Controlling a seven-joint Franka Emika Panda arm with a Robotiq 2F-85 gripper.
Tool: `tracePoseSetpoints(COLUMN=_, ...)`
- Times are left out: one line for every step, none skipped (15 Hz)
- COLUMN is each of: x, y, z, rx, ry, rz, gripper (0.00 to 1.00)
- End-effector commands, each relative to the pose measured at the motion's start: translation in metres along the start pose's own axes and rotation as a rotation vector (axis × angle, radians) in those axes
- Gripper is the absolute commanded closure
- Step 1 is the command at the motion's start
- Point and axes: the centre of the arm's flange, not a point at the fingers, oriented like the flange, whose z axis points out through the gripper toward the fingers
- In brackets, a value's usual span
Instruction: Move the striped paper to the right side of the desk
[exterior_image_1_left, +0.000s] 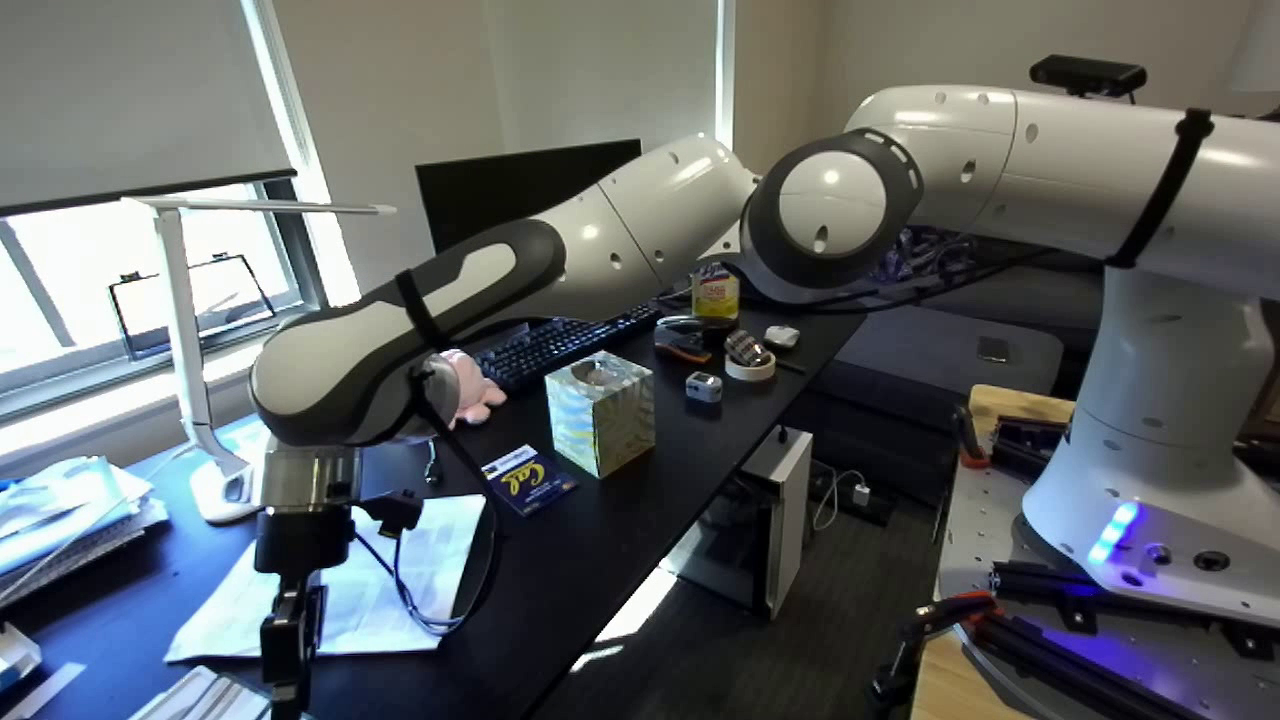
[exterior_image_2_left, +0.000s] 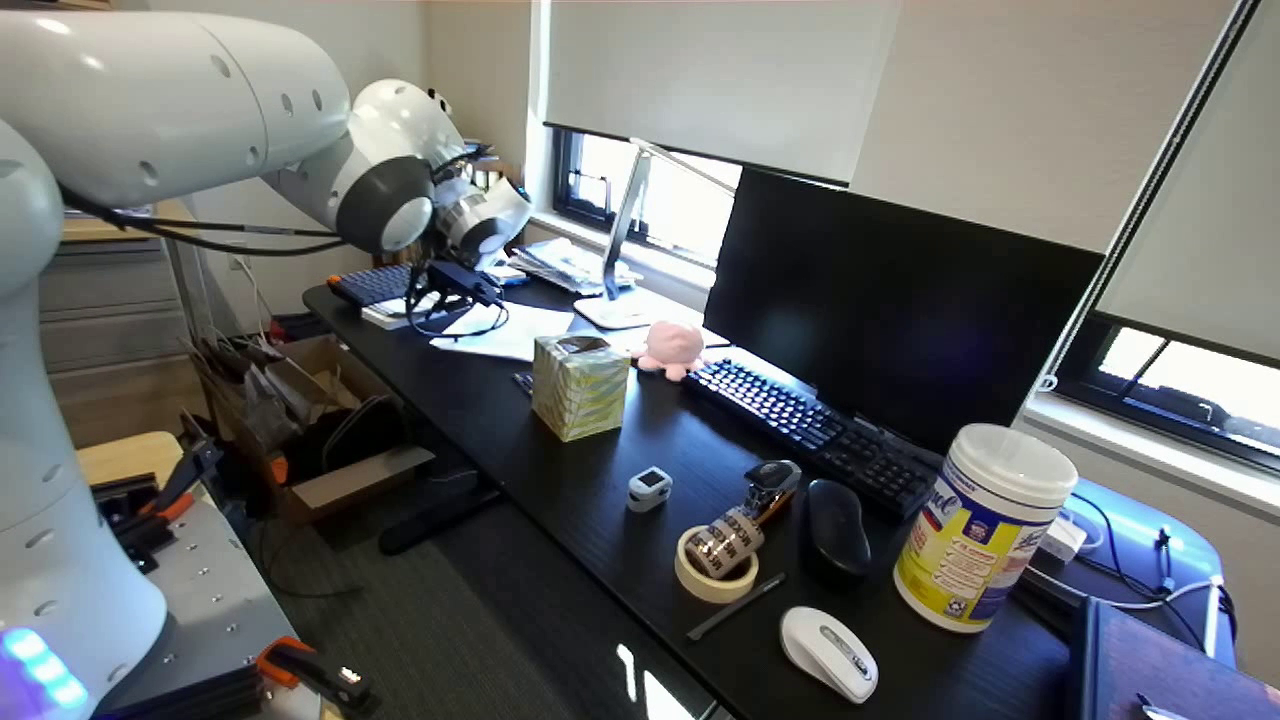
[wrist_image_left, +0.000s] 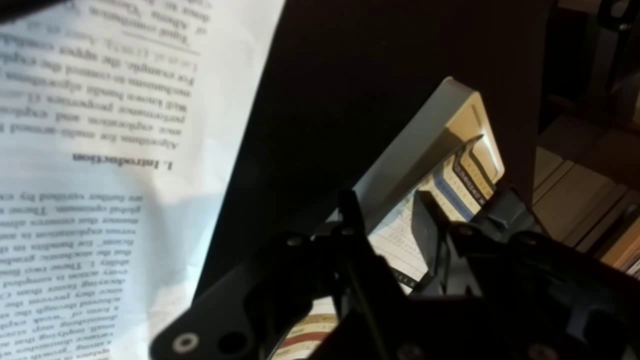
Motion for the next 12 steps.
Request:
tracePoseSetpoints(x=0.015, y=0.011, z=-0.001, rx=-0.003, ry=0.006, rz=-0.012, gripper=0.97)
tracePoseSetpoints(x=0.012, y=0.011, z=-0.005, rx=-0.012, ry=0.011, rz=-0.008, gripper=1.00)
tracePoseSetpoints(x=0.009, y=0.011, z=-0.008, rx=-0.019, ry=0.012, rz=-0.005, gripper=1.00)
tracePoseSetpoints(x=0.005, y=0.010, z=-0.013, rx=-0.031, ry=0.018, rz=0.001, gripper=1.00)
tracePoseSetpoints(x=0.002, y=0.010, z=-0.018, rx=-0.041, ry=0.026, rz=0.006, gripper=1.00)
tracePoseSetpoints(x=-0.001, y=0.009, z=-0.023, rx=-0.054, ry=0.032, rz=0.010, gripper=0.99)
tracePoseSetpoints(x=-0.004, y=0.008, z=-0.030, rx=-0.071, ry=0.050, rz=0.014, gripper=0.99)
tracePoseSetpoints(x=-0.008, y=0.007, z=-0.038, rx=-0.090, ry=0.071, rz=0.017, gripper=0.99)
tracePoseSetpoints(x=-0.008, y=0.008, z=-0.044, rx=-0.109, ry=0.090, rz=0.020, gripper=0.99)
tracePoseSetpoints(x=-0.009, y=0.008, z=-0.052, rx=-0.131, ry=0.110, rz=0.019, gripper=0.99)
tracePoseSetpoints(x=-0.009, y=0.008, z=-0.058, rx=-0.151, ry=0.127, rz=0.022, gripper=0.99)
tracePoseSetpoints(x=-0.012, y=0.007, z=-0.067, rx=-0.173, ry=0.150, rz=0.022, gripper=0.99)
